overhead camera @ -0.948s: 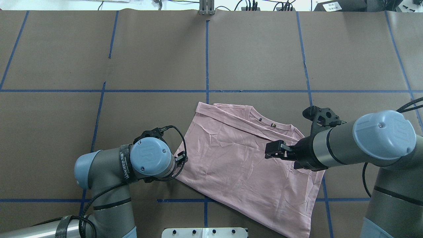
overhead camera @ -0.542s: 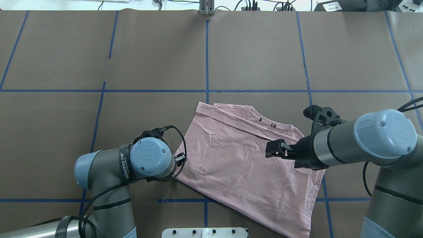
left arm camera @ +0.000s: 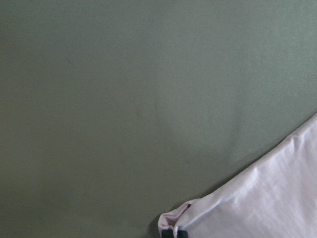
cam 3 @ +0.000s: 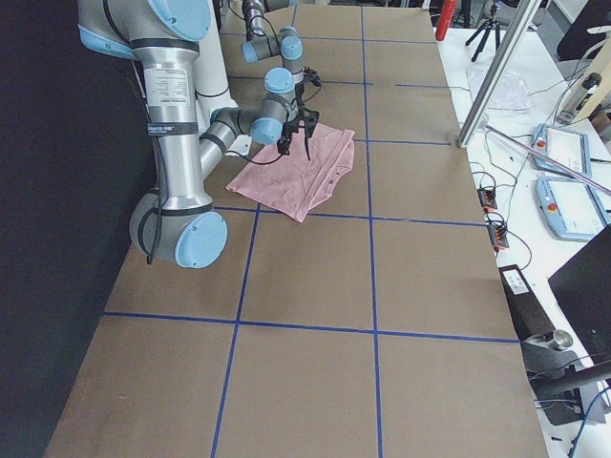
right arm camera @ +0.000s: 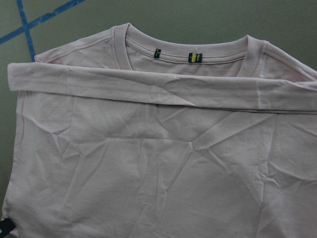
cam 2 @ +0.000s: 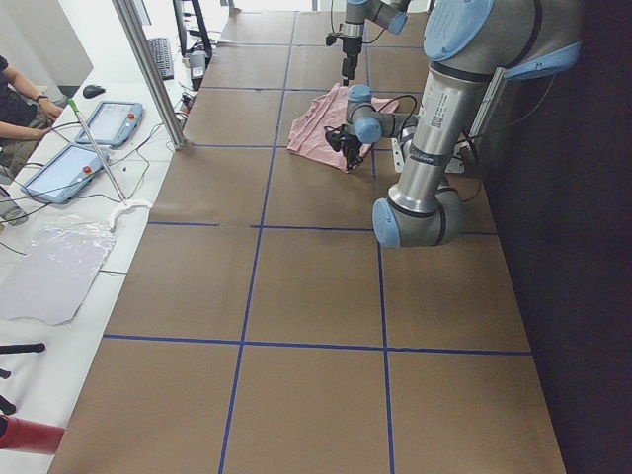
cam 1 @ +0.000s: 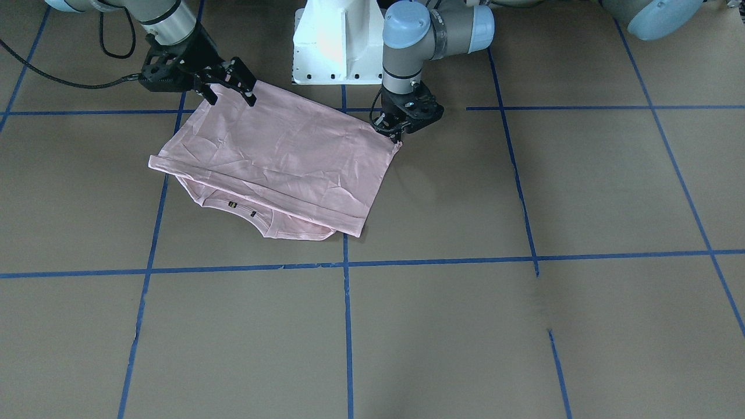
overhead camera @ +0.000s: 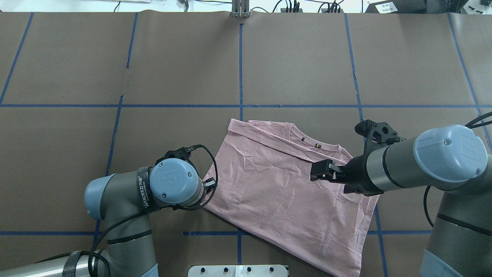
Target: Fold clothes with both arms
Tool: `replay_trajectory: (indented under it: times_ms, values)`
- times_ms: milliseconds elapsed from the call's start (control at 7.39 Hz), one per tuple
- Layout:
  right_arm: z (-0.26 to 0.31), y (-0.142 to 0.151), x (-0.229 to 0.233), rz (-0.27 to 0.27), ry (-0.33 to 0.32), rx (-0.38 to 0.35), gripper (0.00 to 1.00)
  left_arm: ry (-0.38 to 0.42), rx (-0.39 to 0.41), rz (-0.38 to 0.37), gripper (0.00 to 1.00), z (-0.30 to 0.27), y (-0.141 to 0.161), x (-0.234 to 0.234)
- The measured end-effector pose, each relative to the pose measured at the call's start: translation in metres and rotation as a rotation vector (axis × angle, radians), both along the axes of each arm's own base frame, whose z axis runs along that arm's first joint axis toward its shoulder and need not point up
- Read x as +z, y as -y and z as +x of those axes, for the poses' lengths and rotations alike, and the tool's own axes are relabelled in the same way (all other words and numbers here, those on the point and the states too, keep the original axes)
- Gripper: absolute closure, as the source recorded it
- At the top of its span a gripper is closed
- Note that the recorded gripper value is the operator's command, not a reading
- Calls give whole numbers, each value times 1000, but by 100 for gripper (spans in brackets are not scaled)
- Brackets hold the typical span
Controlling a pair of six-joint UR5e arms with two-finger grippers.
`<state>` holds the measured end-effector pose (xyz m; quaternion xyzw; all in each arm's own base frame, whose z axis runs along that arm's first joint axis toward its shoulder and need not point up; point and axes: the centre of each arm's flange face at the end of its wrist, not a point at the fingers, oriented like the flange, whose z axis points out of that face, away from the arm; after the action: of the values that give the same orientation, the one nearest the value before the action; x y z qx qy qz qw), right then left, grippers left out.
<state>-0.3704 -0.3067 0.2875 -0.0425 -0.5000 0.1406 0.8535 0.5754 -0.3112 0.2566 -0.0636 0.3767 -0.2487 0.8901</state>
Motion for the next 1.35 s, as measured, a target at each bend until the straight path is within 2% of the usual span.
replay_trajectory:
  times_ms: [271, 677, 1219, 1354]
  values:
    - [0, 1, 0, 0, 0, 1, 0, 10, -28, 15, 100, -14, 27, 1]
    - [3, 4, 0, -1, 0, 9, 0, 33, -81, 83, 100, -47, 96, 2]
    - [9, 14, 3, -5, -7, 34, 0, 68, -175, 212, 100, -54, 251, 6]
    - [9, 15, 3, -6, -9, 36, 0, 72, -181, 246, 100, -64, 277, 8]
